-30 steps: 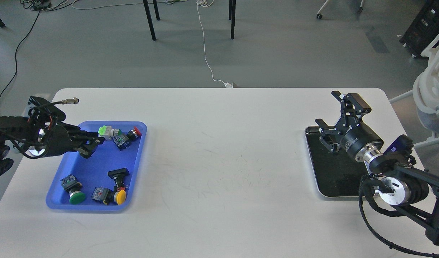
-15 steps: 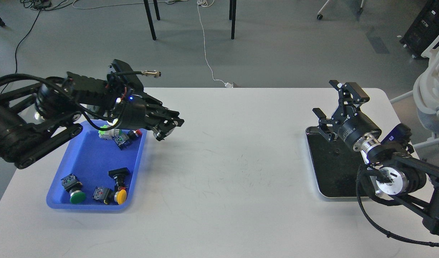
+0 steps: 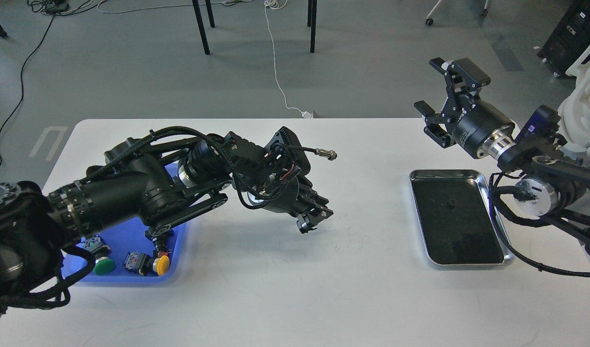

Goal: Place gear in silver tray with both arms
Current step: 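Carry the gear to the table center and release it from the left gripper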

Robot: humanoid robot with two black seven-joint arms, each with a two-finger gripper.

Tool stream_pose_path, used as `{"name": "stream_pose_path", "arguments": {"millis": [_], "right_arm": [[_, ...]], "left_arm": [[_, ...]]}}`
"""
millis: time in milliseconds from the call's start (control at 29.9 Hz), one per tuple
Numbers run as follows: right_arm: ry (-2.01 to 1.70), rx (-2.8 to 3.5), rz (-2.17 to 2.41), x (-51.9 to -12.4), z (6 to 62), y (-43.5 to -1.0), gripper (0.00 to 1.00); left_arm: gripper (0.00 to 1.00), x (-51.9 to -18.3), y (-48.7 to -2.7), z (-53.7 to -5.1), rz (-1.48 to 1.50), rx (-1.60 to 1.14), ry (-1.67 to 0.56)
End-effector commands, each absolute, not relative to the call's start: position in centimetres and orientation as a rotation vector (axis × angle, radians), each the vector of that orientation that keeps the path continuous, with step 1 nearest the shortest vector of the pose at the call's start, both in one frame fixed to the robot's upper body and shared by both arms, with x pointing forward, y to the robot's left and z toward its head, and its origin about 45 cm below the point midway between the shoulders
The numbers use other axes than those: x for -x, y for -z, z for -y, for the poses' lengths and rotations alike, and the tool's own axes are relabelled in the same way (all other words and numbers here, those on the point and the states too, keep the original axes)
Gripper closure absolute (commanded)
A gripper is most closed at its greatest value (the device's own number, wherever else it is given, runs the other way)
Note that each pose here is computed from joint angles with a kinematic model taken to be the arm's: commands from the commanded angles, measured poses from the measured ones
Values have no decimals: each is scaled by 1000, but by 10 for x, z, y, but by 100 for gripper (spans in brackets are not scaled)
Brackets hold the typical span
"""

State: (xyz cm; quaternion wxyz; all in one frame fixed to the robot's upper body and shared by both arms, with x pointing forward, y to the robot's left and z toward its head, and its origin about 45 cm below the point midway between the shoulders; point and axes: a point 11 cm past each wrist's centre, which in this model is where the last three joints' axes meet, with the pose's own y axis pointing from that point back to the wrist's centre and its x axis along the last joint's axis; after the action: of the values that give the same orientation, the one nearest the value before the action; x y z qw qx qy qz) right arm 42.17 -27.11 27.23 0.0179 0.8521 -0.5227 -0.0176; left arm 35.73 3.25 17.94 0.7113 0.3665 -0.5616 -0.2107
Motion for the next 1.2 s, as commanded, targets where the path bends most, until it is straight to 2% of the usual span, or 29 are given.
{"name": "stream_pose_path", "arguments": {"millis": [0, 334, 969, 1103, 1136, 1170], "right_arm": [[2, -2670, 1558, -427, 255, -282, 3], [-19, -2667, 1510, -428, 247, -281, 3], [-11, -2644, 1504, -425, 251, -273, 3], [-1, -2643, 1501, -424, 251, -271, 3], [0, -2642, 1504, -424, 251, -271, 3], [0, -2641, 1503, -424, 252, -270, 3]], "left_arm": [[86, -348, -170, -13, 1236, -796, 496], [86, -365, -150, -37, 1187, -906, 486], [85, -350, -133, -40, 1162, -904, 534], [77, -345, -126, -43, 1143, -902, 537], [71, -346, -126, -43, 1142, -903, 535], [60, -346, -127, -43, 1141, -901, 532]]}}
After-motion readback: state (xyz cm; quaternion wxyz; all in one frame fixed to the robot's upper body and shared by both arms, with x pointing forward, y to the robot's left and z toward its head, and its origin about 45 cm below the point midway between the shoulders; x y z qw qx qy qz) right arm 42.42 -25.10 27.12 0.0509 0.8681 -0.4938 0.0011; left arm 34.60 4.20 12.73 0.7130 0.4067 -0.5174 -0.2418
